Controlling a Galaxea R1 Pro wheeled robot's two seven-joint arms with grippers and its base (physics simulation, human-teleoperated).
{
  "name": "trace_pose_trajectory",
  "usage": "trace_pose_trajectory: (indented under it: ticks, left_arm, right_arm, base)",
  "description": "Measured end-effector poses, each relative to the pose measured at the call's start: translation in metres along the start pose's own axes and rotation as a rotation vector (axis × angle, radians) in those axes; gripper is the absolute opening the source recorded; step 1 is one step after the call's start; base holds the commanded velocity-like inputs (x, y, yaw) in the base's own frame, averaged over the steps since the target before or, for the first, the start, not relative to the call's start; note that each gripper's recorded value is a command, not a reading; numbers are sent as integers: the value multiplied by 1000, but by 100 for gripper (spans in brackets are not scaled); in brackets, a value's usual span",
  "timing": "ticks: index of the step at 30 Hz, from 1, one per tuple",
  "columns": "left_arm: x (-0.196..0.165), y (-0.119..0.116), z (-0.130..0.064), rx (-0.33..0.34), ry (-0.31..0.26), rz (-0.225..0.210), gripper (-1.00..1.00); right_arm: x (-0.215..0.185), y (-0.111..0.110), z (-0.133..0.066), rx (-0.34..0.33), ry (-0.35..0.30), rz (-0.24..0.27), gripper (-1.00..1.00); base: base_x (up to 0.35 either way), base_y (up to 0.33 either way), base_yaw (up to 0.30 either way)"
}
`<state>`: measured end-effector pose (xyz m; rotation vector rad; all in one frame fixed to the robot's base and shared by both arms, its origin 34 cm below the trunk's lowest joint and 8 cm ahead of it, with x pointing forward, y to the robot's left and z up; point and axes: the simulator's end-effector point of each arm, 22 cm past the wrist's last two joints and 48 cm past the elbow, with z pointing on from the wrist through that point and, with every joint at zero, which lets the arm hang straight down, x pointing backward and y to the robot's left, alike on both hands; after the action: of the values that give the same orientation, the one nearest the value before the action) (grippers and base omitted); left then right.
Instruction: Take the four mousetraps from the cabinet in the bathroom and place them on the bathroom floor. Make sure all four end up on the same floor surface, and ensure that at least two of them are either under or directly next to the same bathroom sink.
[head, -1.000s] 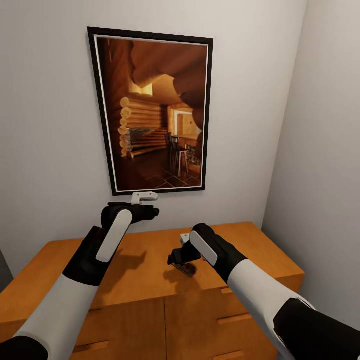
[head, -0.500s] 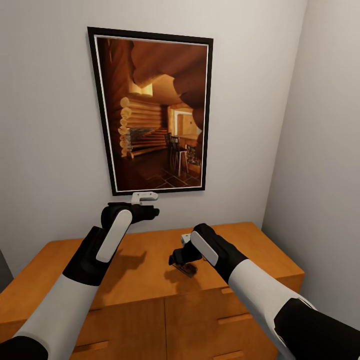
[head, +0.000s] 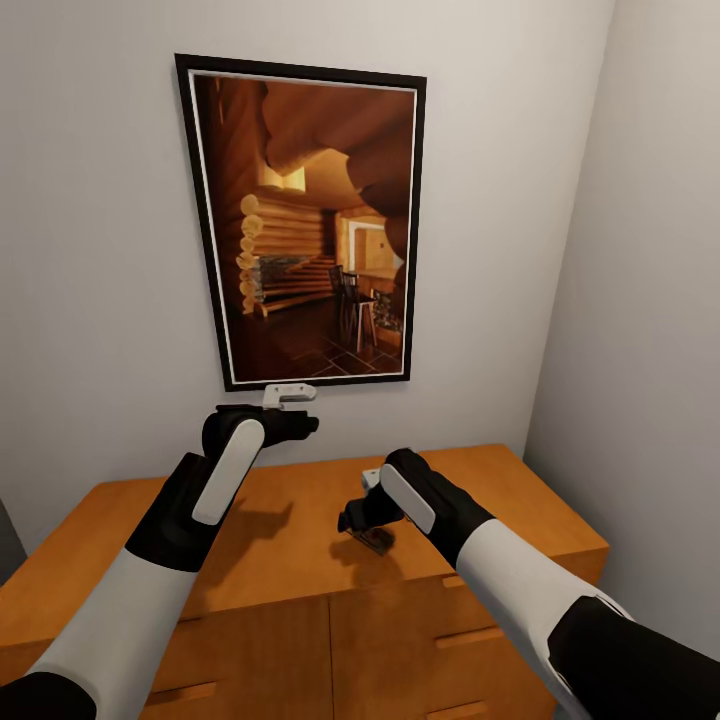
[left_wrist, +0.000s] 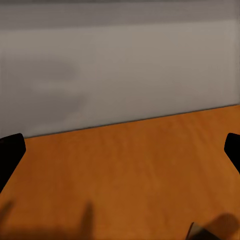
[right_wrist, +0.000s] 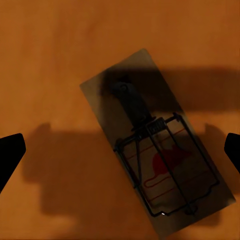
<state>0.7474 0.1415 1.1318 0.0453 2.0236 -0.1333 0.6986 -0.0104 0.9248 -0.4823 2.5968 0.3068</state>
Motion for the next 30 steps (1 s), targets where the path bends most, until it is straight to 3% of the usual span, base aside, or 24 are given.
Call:
trace_pose_trajectory:
  ticks: [10, 30]
  left_arm:
    - [0, 0, 0, 0, 0, 0, 100]
    - [0, 0, 0, 0, -1, 0, 100]
  right_arm:
    - [18, -3, 11, 43, 47, -55, 100]
    - [26, -7, 16, 65, 68, -77, 100]
  base:
    - [0, 0, 0]
    - [0, 0, 0]
